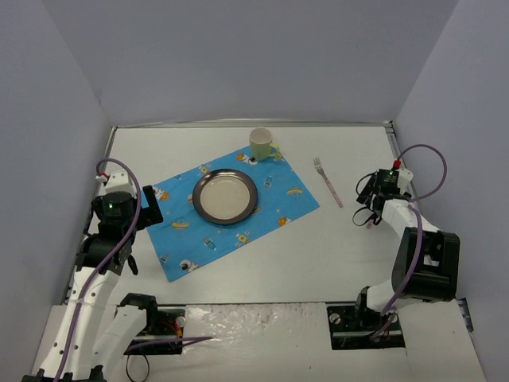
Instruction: Set the dinner table for one person
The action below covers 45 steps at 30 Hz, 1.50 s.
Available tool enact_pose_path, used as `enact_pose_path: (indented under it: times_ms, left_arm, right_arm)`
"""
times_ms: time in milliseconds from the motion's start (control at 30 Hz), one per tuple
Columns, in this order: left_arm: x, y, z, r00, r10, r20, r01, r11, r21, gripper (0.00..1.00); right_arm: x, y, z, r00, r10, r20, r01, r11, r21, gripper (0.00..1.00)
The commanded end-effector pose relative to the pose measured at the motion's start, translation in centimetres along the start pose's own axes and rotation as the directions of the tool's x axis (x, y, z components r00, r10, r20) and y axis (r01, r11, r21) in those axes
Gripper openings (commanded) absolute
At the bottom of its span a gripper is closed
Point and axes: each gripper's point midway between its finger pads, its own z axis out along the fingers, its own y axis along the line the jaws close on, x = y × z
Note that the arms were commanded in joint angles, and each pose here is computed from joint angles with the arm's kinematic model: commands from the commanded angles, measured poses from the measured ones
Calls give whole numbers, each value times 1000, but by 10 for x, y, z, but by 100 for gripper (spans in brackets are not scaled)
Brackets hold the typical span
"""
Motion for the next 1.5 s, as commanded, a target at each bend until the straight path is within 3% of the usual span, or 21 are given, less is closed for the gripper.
enact_pose_path:
  times_ms: [0,500,800,1033,1100,1267,1467]
  left_arm:
    - [-15,-5,-5,998,-3,57,2,1000,18,97]
    - [-14,-4,-5,998,6,55,-7,1000,12,97]
    - [-11,-3,-2,999,12,40,-12,1000,-4,97]
    - [-9,-3,1,999,18,27,-17,1000,-9,97]
    - [-7,-3,2,1000,21,20,-20,1000,-10,97]
    - [-8,-2,1,1000,19,25,-19,1000,-13,97]
    - [-8,1,2,999,22,27,-21,999,-32,97]
  right_arm:
    - [-5,-2,9,1000,26,10,-26,1000,-8,74]
    - [-3,-10,35,1000,-12,-8,12,999,41,54]
    - [1,-10,49,1000,-20,-23,21,999,46,32]
    - [-18,-14,43,999,-40,24,38,997,68,1]
    - [-28,-10,36,998,-47,52,44,998,54,0]
    - [-53,40,1,963,-211,171,218,976,-26,0]
    - [-47,145,-61,831,-445,335,528,820,-221,0]
